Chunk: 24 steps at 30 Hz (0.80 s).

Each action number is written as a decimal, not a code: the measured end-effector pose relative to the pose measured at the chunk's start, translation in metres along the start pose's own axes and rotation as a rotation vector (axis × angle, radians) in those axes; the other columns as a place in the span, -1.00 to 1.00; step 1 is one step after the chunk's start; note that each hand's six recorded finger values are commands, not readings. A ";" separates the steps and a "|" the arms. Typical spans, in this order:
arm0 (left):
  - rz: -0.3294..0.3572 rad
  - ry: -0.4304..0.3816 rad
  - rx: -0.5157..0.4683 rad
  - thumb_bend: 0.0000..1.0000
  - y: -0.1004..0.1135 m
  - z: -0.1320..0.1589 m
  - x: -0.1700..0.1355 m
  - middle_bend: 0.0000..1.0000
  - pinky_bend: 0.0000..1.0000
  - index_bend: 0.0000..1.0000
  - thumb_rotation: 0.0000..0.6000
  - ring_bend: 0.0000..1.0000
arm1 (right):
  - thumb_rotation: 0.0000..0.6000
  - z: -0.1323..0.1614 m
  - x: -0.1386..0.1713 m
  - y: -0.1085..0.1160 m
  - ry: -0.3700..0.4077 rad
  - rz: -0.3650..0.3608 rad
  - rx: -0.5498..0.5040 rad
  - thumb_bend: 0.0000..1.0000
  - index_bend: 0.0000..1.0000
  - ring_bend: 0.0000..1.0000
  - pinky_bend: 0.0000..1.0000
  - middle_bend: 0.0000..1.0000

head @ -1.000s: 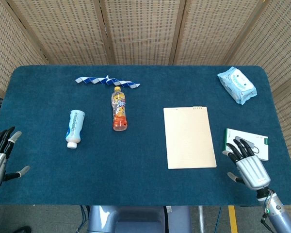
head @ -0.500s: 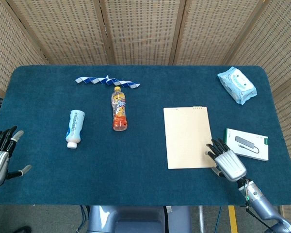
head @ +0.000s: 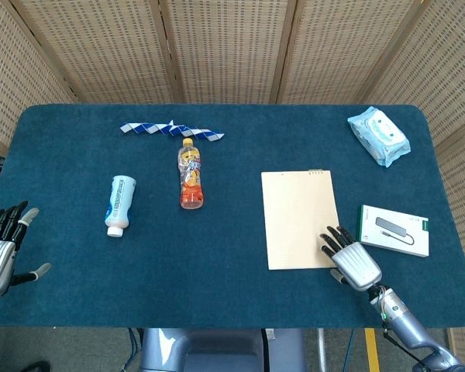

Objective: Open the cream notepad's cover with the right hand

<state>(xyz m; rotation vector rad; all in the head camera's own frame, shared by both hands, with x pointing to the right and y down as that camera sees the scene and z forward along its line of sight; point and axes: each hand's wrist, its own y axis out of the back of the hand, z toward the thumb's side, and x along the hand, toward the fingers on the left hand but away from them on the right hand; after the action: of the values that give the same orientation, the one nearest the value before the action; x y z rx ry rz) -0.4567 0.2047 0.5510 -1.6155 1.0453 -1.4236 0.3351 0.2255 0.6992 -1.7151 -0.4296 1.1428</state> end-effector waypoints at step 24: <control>0.002 0.007 -0.011 -1.00 0.002 -0.003 0.001 -1.00 -1.00 -1.00 1.00 -1.00 | 1.00 0.001 -0.016 -0.010 -0.018 0.024 0.063 -0.23 -0.37 -0.80 -0.70 -0.62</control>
<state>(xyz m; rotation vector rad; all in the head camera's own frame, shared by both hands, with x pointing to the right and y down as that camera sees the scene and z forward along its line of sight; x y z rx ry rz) -0.4598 0.2028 0.5499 -1.6176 1.0603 -1.4254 0.3289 0.2191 0.7153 -1.6601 -0.3812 1.1773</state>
